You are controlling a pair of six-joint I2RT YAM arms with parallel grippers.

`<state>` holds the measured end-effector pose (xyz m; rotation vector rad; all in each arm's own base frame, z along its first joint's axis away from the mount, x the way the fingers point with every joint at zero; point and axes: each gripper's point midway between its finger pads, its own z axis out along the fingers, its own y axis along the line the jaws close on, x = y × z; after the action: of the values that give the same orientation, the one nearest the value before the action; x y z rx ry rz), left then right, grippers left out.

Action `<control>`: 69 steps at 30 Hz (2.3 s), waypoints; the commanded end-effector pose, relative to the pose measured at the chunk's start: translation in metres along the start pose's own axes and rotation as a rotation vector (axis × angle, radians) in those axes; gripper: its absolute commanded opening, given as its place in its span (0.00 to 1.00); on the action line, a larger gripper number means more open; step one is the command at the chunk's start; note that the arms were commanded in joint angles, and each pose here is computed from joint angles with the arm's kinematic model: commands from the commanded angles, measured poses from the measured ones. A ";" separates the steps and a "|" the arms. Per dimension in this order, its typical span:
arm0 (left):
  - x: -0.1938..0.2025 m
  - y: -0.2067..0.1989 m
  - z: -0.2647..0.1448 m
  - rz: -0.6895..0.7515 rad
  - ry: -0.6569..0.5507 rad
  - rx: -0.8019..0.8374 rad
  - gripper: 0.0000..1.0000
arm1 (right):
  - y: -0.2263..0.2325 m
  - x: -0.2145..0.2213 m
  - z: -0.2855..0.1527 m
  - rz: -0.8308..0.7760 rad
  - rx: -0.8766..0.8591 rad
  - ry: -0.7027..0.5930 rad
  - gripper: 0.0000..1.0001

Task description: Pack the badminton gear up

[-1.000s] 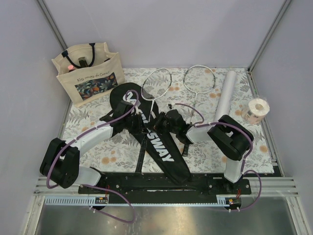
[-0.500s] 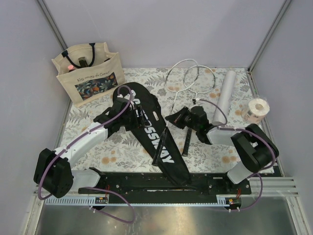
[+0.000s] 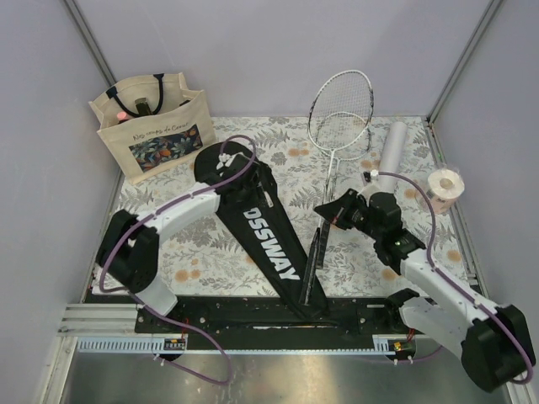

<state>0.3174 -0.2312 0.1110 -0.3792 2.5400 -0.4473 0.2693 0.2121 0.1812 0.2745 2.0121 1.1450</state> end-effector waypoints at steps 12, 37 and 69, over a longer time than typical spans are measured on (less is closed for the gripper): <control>0.012 -0.041 0.099 -0.042 0.028 -0.182 0.54 | -0.001 -0.003 -0.047 -0.171 0.007 -0.079 0.00; 0.008 -0.054 0.073 0.174 0.025 -0.081 0.00 | 0.005 -0.003 -0.050 -0.179 -0.023 -0.090 0.00; -0.057 -0.064 0.052 0.453 0.018 0.297 0.00 | -0.018 0.100 -0.073 0.073 -0.070 0.358 0.00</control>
<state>0.3903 -0.2675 0.0971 0.3524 2.5060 -0.4432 0.1651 0.2053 0.1191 0.1505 2.3089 1.2948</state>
